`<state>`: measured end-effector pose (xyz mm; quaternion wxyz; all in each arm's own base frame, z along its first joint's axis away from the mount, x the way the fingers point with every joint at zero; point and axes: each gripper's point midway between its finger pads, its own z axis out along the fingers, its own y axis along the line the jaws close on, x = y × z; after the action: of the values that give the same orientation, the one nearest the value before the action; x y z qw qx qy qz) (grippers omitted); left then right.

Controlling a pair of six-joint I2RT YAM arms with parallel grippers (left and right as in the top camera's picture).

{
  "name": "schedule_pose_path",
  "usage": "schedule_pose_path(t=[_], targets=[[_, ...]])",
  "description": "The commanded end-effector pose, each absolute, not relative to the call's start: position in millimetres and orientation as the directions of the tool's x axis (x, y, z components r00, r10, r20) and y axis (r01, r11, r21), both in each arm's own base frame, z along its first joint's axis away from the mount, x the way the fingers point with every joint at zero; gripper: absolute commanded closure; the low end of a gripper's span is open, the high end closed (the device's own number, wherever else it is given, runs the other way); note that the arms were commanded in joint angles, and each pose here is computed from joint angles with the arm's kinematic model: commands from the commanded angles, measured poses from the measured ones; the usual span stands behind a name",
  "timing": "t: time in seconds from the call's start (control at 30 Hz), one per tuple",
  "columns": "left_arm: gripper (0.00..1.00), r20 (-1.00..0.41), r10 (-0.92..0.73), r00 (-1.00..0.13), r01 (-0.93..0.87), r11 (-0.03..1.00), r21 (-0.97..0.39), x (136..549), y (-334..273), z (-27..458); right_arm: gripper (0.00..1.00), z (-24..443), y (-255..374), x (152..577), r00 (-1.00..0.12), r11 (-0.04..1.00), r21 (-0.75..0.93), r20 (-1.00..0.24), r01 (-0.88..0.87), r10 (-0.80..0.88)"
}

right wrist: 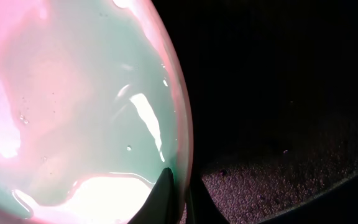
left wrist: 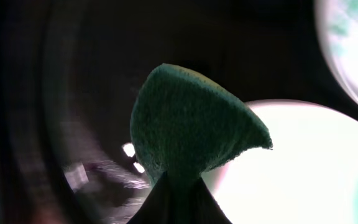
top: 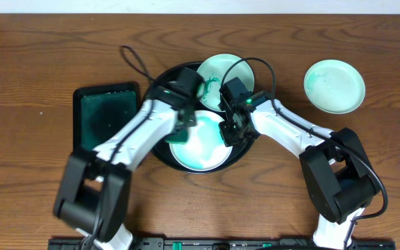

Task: Clean dirty plates on tray and stack at the side
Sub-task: 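Scrub the plate with the sponge while the right gripper holds it, then return the sponge to the black tray with the left gripper, then lift the cleaned plate up off the round tray with the right gripper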

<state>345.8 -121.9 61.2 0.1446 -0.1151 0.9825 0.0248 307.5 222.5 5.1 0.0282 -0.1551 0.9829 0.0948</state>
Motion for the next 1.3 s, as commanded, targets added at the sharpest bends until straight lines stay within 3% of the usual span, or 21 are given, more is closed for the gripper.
schedule_pose_path(t=[0.0,0.33,0.63,0.83,1.27], targets=[[0.94,-0.414,-0.262,-0.872,-0.320,0.944,0.077,359.8,-81.1,101.1,0.99,-16.2,206.5,294.8,-0.945,0.939,0.108,-0.015,-0.327,-0.327],[0.93,-0.370,-0.354,-0.859,-0.425,0.896,0.130,342.4,-24.0,112.0,0.99,-7.7,207.8,299.4,-0.938,0.933,0.101,-0.031,-0.346,-0.345],[0.92,-0.253,-0.542,-0.802,-0.580,0.808,0.108,320.3,33.3,103.5,0.99,54.4,210.1,336.1,-0.910,0.930,0.029,-0.222,-0.365,-0.350],[0.92,-0.196,-0.608,-0.769,-0.627,0.777,0.050,315.1,43.7,100.1,0.99,87.1,197.2,352.2,-0.872,0.928,-0.071,-0.323,-0.365,-0.367],[0.89,-0.172,-0.610,-0.774,-0.626,0.778,0.059,313.6,43.7,93.5,0.99,145.0,196.6,364.4,-0.718,0.851,-0.320,-0.459,-0.416,-0.523]])
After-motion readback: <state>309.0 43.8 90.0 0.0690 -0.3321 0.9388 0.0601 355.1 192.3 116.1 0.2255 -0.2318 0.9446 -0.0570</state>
